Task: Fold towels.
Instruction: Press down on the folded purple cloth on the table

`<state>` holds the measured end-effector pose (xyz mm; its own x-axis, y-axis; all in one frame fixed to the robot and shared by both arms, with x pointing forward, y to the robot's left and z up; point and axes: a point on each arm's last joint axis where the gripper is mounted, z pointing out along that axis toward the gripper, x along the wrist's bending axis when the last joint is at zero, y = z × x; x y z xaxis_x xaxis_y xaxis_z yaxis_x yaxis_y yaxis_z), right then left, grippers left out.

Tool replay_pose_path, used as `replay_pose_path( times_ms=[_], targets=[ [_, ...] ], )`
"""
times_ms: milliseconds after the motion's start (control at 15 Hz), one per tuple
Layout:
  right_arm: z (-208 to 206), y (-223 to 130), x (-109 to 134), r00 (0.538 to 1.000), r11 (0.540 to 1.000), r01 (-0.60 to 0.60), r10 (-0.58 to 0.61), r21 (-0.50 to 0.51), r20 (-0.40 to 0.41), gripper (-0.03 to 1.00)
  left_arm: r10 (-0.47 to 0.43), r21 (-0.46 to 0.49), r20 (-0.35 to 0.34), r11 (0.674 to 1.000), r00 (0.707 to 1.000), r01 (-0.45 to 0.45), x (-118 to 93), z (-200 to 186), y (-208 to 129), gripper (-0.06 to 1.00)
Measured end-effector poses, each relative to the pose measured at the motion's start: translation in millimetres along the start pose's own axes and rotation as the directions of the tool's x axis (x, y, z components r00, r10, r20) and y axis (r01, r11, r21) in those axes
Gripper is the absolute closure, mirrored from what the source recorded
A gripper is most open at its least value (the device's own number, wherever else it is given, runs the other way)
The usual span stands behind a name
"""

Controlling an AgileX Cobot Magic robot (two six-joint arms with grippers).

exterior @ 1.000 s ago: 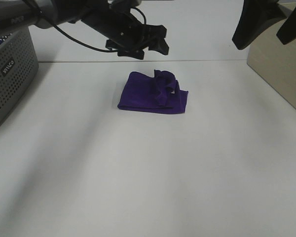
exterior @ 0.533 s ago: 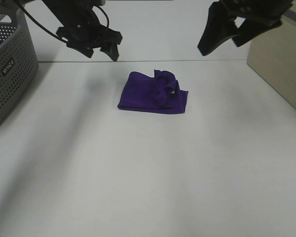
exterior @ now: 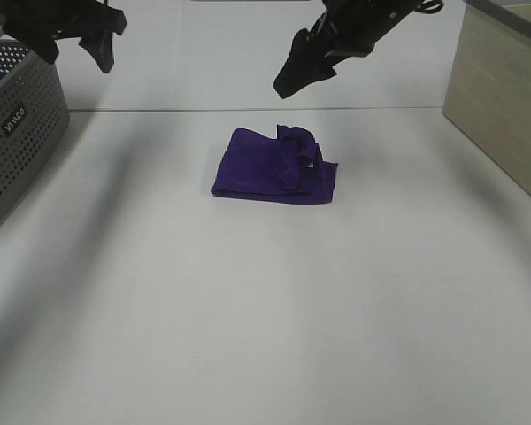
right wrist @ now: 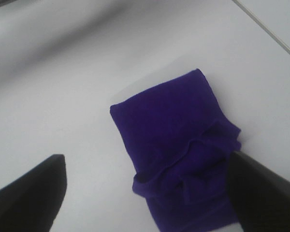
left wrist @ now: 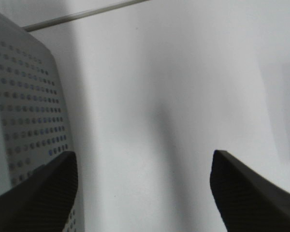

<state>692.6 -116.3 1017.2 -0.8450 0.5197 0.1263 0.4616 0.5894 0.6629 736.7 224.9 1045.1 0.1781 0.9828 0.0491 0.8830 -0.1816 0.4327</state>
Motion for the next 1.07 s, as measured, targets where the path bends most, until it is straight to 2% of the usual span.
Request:
replay_pose_path(
  times_ms=[133,400,600,933,1067],
  targets=[
    [28,-4,-9,0.996,0.997,0.069,-0.072,-0.045,-0.056,0.11,-0.008,-0.017,-0.002,1.000,1.000,0.008,4,-7,2,0.25],
    [75,-15,-13,0.981,0.985,0.166,-0.170,-0.054,-0.092,0.13,-0.011,-0.018,0.005,1.000,1.000,0.011,3,-6,2,0.25],
    [112,-41,-21,0.977,0.985,0.174,-0.174,-0.006,-0.125,0.15,-0.012,-0.023,0.008,1.000,1.000,0.012,3,-6,2,0.25],
    [122,-59,-30,0.978,0.977,0.192,-0.182,0.097,-0.101,0.16,0.018,-0.023,0.007,1.000,1.000,-0.018,3,-6,2,0.25],
    [117,-66,-38,0.986,0.980,0.152,-0.142,0.128,-0.084,0.16,0.030,-0.023,0.007,0.999,1.000,-0.030,3,-6,2,0.25]
  ],
)
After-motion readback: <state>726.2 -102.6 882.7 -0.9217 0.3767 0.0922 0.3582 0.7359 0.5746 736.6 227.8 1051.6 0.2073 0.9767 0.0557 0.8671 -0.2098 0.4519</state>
